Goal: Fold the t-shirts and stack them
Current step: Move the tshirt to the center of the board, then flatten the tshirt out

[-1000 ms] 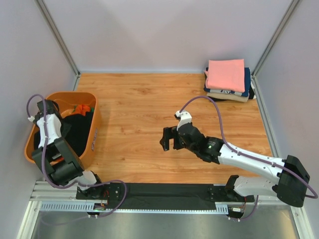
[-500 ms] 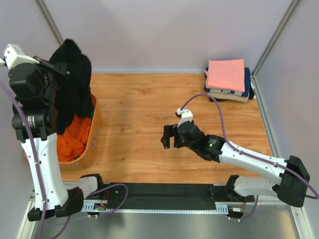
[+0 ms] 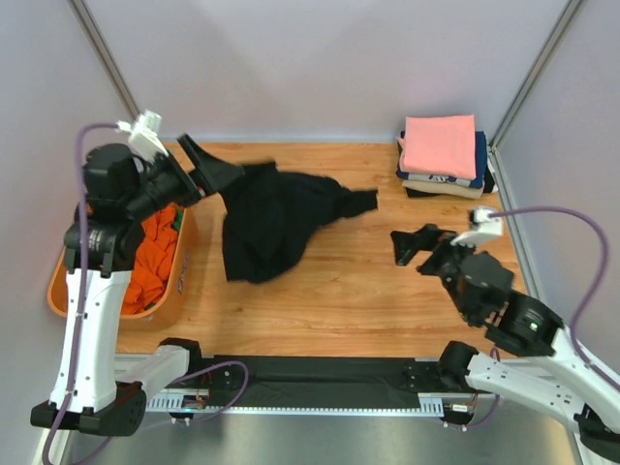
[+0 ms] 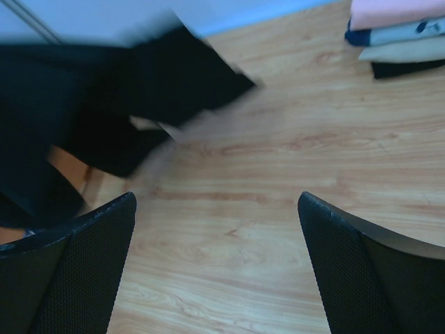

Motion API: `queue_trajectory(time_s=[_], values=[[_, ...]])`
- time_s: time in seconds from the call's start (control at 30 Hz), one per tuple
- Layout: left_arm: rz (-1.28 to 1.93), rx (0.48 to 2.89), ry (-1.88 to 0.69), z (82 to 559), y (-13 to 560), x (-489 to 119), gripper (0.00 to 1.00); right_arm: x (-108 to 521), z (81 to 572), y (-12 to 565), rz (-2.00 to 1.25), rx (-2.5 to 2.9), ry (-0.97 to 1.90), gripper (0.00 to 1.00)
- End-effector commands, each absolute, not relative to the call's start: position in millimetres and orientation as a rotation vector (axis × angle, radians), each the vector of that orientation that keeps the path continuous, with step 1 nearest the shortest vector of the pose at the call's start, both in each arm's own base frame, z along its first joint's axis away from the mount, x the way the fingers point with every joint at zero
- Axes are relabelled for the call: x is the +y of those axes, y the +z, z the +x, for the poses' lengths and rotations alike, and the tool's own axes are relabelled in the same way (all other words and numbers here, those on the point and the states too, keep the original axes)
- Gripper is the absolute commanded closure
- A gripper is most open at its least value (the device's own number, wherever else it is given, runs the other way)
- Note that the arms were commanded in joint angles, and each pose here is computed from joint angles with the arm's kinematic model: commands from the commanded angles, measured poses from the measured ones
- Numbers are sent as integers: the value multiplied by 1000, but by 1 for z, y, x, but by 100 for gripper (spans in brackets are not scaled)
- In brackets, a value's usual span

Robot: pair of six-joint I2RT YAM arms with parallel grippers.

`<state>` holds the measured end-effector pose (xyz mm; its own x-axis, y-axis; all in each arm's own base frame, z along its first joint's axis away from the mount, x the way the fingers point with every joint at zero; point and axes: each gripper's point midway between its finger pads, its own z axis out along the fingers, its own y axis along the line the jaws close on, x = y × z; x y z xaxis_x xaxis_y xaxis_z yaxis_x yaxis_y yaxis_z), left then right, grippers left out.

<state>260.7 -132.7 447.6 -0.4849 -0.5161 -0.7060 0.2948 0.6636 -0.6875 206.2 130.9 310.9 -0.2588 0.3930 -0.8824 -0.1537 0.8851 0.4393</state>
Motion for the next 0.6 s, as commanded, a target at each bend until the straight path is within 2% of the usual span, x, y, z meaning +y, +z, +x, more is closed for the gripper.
queue_trajectory(time_s=[0.0,0.13,0.37,0.57], values=[[-176,2050,-919,232,365,-129,0,93,195,324,267,1710,482,0],[-259,2090,-801,218,325,-110,0,103,192,306,212,1764,501,0],[-310,2177,-759,200,277,-104,3,167,216,212,84,2128,358,0],[-302,2337,-816,182,220,-117,6,136,255,134,301,2378,357,0]])
